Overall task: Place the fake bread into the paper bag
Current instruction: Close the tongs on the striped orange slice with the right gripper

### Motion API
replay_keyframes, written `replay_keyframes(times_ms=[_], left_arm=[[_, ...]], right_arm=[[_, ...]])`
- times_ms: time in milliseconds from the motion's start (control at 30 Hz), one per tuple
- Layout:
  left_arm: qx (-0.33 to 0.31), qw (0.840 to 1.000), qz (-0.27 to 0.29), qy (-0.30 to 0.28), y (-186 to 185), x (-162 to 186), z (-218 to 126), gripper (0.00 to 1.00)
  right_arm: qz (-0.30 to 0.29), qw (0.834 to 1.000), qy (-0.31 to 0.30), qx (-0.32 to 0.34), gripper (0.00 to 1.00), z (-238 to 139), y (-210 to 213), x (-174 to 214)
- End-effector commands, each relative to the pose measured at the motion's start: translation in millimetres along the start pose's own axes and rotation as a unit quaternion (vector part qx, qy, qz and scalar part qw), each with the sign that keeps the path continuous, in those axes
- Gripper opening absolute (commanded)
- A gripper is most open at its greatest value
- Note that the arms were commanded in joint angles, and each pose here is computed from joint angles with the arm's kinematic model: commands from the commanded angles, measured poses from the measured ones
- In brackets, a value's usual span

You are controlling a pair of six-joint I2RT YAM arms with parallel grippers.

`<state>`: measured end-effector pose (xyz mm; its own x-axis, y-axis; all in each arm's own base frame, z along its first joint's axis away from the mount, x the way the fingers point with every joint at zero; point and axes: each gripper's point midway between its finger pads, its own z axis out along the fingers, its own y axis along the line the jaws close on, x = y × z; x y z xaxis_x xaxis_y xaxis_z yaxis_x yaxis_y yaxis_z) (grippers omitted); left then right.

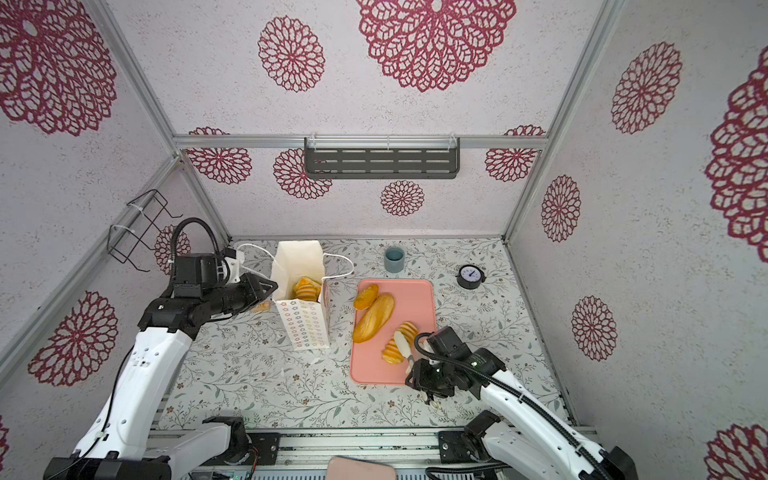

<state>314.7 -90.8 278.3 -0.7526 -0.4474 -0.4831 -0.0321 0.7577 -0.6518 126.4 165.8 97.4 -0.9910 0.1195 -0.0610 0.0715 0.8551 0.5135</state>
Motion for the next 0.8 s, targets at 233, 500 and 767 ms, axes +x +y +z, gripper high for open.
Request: replay_keyframes(times_ms=[233, 500, 767], left_arm=[[0.006, 1.0, 0.013, -0.006, -2, 1, -1, 0.24], [0.005, 1.0, 0.015, -0.002, -2, 2, 0, 0.24], [0.006, 1.0, 0.015, -0.003, -2, 3, -1, 0.24]], right_arm=[[0.001, 1.0, 0.002, -0.018, 0.53, 10, 13, -11], [-0.009, 1.0, 0.007, -0.012, 0.51, 19, 17, -20], [-0.015, 1.0, 0.009, -0.002, 0.47, 26, 15, -25]])
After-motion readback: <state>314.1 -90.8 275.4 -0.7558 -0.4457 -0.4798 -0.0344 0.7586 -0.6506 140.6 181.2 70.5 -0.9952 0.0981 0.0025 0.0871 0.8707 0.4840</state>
